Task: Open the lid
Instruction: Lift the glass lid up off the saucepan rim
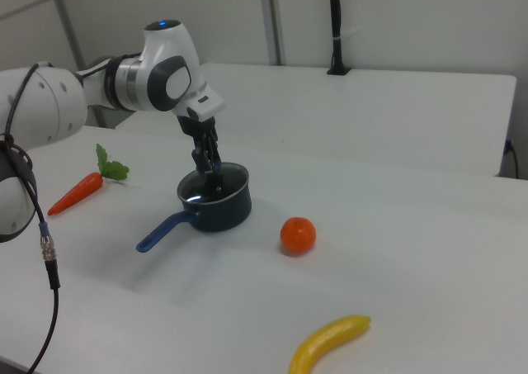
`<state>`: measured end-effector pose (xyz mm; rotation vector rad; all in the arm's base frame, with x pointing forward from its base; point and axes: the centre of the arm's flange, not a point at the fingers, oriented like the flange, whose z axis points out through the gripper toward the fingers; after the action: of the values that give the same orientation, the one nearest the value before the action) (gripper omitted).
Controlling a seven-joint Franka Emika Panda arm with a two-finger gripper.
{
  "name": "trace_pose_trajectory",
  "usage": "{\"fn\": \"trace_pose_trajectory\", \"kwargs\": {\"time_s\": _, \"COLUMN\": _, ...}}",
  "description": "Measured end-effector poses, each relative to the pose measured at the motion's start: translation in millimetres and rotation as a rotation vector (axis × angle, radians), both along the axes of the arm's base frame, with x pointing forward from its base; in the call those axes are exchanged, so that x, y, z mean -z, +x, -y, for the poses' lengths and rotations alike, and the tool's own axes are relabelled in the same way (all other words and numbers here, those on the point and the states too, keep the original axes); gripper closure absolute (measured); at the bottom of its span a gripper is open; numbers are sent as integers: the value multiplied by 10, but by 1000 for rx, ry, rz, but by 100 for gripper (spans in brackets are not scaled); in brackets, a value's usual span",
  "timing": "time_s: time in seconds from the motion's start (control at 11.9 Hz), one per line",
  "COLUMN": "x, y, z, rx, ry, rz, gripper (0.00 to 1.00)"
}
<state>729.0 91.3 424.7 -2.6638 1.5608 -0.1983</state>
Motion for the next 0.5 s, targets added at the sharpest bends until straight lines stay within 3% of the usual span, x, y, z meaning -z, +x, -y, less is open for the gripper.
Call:
{"fn": "trace_pose_trajectory", "kwargs": {"time_s": 0.25, "x": -369, "y": -91, "z": 113, "rx": -6, "ry": 15, "rz": 23, "gripper": 39}}
{"fn": "trace_pose_trajectory", "kwargs": {"time_s": 0.5, "x": -822, "y": -357, "z": 511, "rx": -49, "ry": 45, "rz": 41, "gripper": 39}}
